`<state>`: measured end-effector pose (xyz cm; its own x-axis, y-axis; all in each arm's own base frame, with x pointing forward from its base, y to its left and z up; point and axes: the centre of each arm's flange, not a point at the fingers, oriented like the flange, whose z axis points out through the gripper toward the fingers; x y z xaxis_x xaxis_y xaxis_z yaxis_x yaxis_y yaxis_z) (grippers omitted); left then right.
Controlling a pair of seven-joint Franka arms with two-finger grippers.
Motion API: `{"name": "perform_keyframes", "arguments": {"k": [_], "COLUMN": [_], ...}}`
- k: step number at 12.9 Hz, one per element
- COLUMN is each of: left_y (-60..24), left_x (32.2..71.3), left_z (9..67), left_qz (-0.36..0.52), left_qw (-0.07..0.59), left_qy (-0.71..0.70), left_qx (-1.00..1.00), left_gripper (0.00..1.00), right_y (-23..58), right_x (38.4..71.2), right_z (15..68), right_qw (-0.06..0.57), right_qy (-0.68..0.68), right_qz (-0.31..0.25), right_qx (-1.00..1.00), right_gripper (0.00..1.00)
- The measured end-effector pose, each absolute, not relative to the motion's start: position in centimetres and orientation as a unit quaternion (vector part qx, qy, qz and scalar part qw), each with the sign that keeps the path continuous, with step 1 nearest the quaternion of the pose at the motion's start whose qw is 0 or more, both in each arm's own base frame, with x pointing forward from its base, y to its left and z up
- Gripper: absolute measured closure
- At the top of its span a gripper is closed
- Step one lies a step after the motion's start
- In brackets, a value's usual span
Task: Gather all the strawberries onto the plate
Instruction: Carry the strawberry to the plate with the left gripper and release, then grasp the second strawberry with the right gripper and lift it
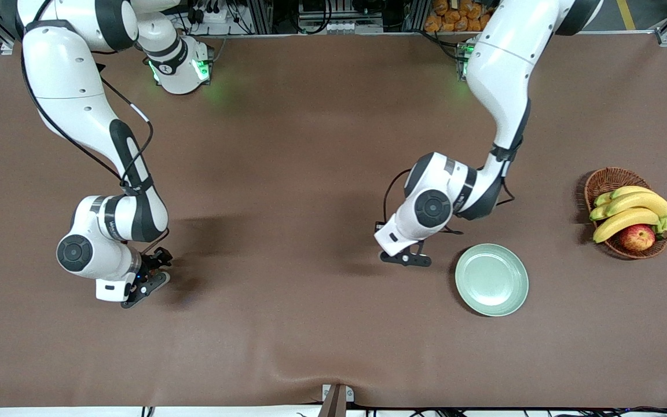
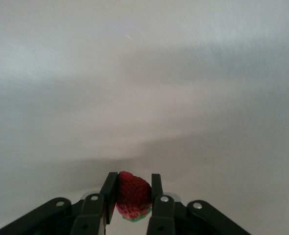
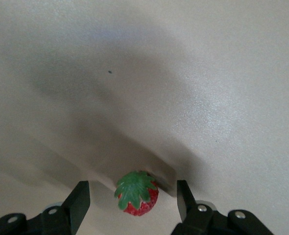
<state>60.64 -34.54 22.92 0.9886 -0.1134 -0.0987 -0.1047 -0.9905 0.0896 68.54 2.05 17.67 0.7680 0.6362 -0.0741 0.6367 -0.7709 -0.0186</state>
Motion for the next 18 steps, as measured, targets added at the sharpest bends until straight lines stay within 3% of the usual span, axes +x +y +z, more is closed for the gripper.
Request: {"name": "perform_keyframes", "arguments": {"k": [1,4,5,10,15,18], "left_y": [-33.3,-29.1,-27.5,-15.6,-10.7,-11.4], "left_x": [61.5,63.9,64.6,68.7,70.0,70.3], "left_z": [24.3,27.2,27.6,27.9,23.5,23.8], "left_qz": [-0.042,-0.01,-0.005,0.001,0.008,0.019], "left_qw": [0.039,0.013,0.007,0.004,0.004,0.005], "left_qy": [-0.053,-0.071,-0.083,-0.156,-0.184,-0.188], "left_qx": [0.997,0.997,0.996,0.988,0.983,0.982], "left_gripper": [0.68,0.68,0.68,0.68,0.64,0.32], "right_y": [2.1,2.0,2.1,3.2,10.2,16.4], "right_x": [68.5,68.6,68.7,69.9,70.7,69.7], "right_z": [17.7,17.8,17.8,19.5,26.5,31.3], "right_qw": [0.004,0.005,0.005,0.005,-0.024,-0.051], "right_qy": [0.342,0.344,0.344,0.366,0.428,0.479], "right_qz": [-0.038,-0.035,-0.034,-0.013,0.035,0.064], "right_qx": [0.939,0.938,0.938,0.93,0.903,0.874], "right_gripper": [0.25,0.63,0.68,0.68,0.68,0.68]}}
